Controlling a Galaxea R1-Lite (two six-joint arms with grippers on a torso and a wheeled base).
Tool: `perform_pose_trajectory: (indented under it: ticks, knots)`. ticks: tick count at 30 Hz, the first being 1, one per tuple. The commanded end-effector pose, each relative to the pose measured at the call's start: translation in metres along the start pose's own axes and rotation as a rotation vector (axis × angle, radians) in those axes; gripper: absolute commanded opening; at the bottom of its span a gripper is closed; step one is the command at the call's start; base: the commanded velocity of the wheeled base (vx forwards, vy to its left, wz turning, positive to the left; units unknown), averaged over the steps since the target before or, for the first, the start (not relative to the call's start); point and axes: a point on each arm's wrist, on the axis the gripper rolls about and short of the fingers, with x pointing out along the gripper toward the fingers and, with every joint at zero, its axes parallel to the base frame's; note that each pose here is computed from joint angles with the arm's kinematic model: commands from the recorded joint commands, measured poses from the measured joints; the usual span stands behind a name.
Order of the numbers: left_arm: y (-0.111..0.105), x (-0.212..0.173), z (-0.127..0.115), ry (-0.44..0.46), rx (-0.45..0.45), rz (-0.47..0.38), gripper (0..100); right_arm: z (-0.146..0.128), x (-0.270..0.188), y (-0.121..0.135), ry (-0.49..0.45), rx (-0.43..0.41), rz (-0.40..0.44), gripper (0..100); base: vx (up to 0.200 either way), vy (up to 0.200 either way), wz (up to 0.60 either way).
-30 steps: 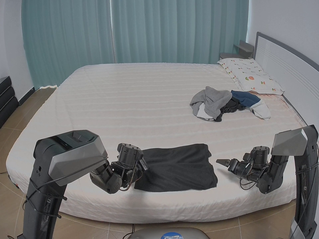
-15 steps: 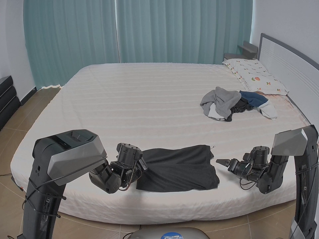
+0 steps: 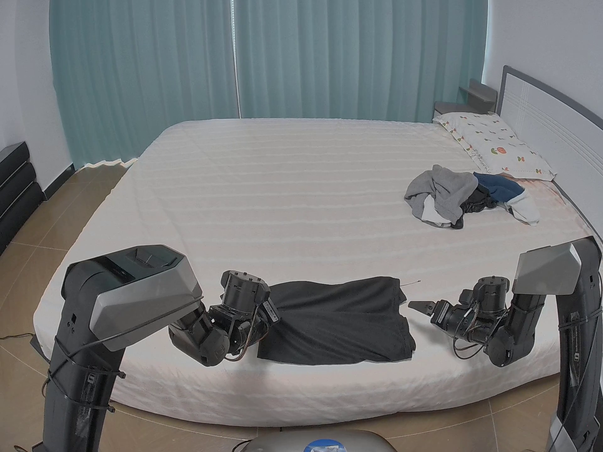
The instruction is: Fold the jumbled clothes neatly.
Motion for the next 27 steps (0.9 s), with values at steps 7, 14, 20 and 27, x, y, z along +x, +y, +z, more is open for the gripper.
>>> perform_pose_trajectory:
  ticks: [7,14,20,27]
  knots:
    - [-0.0002,-0.0002,0.0002,-0.001,-0.001,0.000,0,-0.0002,0.0001,0.0001,0.001,0.000,0.000,100,0.000,0.200,0.00]
    - [-0.0002,-0.0004,-0.0005,-0.001,0.001,0.001,0,-0.0002,0.0001,0.0001,0.001,0.000,0.000,100,0.000,0.200,0.00]
    - [-0.0001,-0.0004,-0.0006,-0.001,0.001,0.003,0,-0.0002,0.0001,0.0001,0.001,0.000,0.000,100,0.000,0.200,0.00]
    - [-0.0003,-0.0015,-0.0011,0.001,-0.001,0.003,0,-0.0002,0.0001,0.0001,0.001,0.000,0.000,100,0.000,0.200,0.00]
